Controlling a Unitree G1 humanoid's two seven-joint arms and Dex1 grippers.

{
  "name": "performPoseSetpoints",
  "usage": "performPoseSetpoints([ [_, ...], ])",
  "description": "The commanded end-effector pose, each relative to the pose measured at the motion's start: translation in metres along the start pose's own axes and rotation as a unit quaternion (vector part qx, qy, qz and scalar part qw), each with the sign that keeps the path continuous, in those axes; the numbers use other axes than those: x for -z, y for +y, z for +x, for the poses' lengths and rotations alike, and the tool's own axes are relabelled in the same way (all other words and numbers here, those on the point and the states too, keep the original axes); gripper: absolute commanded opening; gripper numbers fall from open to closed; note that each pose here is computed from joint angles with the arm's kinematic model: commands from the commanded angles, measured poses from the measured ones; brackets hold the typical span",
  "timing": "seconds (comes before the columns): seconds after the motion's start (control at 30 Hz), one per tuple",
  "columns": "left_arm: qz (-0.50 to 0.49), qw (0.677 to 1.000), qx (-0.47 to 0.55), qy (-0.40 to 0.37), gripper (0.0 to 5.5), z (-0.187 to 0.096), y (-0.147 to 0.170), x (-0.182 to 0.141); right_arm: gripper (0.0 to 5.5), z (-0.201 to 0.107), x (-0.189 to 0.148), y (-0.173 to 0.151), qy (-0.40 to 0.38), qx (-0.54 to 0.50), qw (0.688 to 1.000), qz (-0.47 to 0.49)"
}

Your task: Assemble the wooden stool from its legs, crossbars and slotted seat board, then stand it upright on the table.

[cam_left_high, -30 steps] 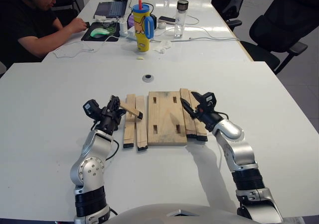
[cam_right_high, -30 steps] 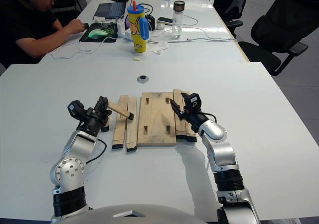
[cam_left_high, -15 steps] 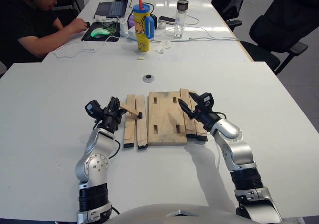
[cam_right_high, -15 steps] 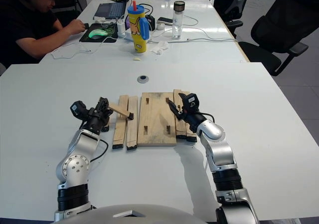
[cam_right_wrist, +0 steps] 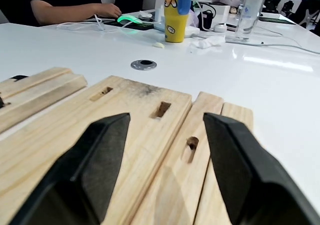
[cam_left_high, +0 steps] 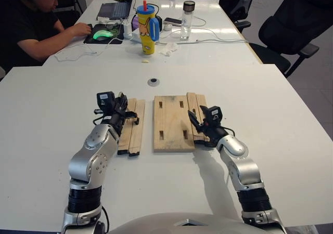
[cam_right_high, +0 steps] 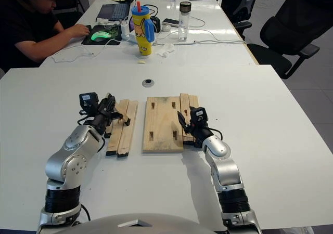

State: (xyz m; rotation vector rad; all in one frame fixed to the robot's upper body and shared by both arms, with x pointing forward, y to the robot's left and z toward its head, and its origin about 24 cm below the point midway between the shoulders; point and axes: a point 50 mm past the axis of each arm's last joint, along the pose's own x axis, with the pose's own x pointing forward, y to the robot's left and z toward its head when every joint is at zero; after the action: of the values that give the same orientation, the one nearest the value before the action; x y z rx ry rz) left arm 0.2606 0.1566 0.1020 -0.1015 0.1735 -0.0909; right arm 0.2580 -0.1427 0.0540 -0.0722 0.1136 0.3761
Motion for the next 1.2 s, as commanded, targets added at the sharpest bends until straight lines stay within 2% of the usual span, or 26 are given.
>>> performPoseSetpoints([
  [0.03,0.063,0.993,-0.017,0.102,0.44,-0.007,0.017,0.053,2.73,-0.001,-0.001,0.001,0.002,0.006,1.0,-0.014],
  [0.37,0.058,0.994,0.001,0.098,0.44,-0.015,0.013,0.082,2.73,0.009,-0.016,-0.008,-0.015,-0.012,0.999,-0.038],
  [0.77,0.06,0.996,0.013,0.068,0.44,-0.021,0.007,0.088,2.73,0.012,-0.019,-0.004,-0.016,-0.041,0.998,-0.053],
  [1.0,0.069,0.998,-0.003,0.008,0.44,-0.012,0.01,0.066,2.73,0.012,-0.015,-0.004,-0.011,-0.038,0.998,-0.053],
  [1.03,0.068,0.998,-0.007,-0.008,0.73,-0.012,0.011,0.062,2.73,0.013,-0.014,-0.004,-0.01,-0.037,0.998,-0.053],
  [1.2,0.056,0.99,0.002,-0.127,1.5,-0.012,0.008,0.022,2.73,0.015,-0.013,-0.005,-0.012,-0.034,0.998,-0.047],
])
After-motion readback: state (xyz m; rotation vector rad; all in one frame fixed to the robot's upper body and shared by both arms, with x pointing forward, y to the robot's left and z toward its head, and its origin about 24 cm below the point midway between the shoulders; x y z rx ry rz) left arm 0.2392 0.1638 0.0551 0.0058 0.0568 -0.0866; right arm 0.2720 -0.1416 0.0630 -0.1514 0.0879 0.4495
